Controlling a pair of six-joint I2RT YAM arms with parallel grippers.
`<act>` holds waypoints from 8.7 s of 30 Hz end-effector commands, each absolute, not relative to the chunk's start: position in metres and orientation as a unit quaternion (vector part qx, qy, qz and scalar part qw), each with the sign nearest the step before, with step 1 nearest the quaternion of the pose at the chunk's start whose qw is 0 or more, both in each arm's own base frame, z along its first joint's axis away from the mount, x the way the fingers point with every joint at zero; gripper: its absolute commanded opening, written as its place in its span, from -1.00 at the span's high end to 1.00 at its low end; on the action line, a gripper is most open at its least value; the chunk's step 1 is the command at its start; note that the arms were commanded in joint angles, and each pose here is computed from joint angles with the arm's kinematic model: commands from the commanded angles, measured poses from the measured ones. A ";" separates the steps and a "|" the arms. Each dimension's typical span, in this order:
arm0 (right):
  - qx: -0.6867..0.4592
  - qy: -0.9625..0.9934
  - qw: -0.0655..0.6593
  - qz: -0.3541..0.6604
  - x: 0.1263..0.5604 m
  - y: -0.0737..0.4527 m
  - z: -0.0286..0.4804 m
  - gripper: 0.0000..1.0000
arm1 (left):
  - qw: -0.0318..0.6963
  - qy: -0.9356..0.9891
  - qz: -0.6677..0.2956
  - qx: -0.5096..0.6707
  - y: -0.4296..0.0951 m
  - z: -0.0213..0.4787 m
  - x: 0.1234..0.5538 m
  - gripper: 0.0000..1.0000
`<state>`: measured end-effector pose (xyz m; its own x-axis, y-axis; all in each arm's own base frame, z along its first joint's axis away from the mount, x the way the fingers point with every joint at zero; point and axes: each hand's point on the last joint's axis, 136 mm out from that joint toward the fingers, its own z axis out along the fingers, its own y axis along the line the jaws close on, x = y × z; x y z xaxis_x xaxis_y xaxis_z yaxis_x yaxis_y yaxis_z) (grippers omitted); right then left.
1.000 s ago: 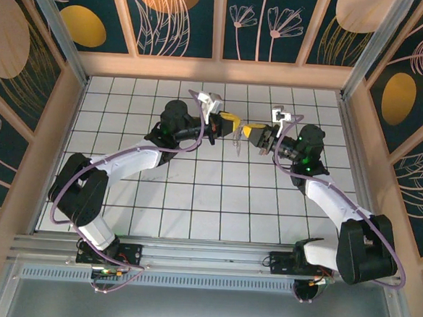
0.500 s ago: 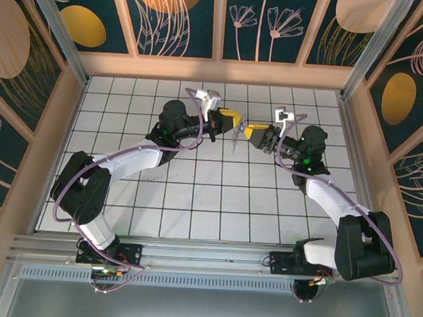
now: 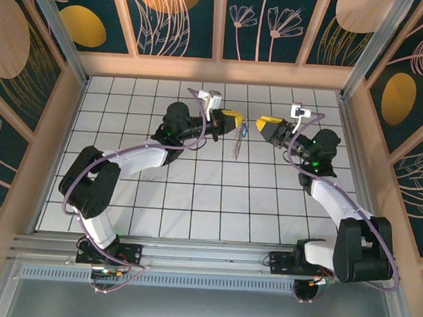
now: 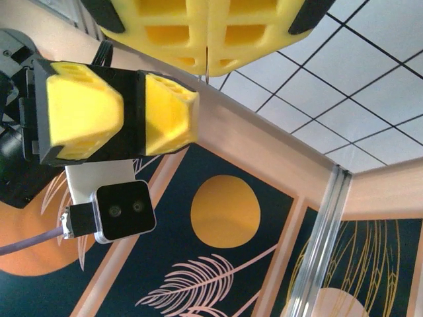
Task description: Put the keys on the keyring
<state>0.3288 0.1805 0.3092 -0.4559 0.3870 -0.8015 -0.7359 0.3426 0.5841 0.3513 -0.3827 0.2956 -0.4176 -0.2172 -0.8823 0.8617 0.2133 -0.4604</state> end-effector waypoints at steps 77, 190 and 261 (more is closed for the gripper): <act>-0.202 0.623 0.415 0.631 0.399 0.223 0.302 1.00 | 0.467 0.626 -0.566 0.265 -0.344 0.330 0.404 0.12; -0.120 0.671 0.482 0.551 0.374 0.208 0.280 0.03 | 0.404 0.582 -0.641 0.294 -0.367 0.330 0.385 1.00; -0.232 0.685 0.438 0.534 0.344 0.262 0.267 1.00 | 0.414 0.576 -0.644 0.287 -0.370 0.337 0.383 1.00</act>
<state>0.3566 0.2454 0.2566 -0.5233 0.2102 -0.8258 -0.7257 0.3979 0.5612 0.3952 -0.3708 0.3008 -0.5738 -0.1459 -0.8059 0.8107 0.0382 -0.5842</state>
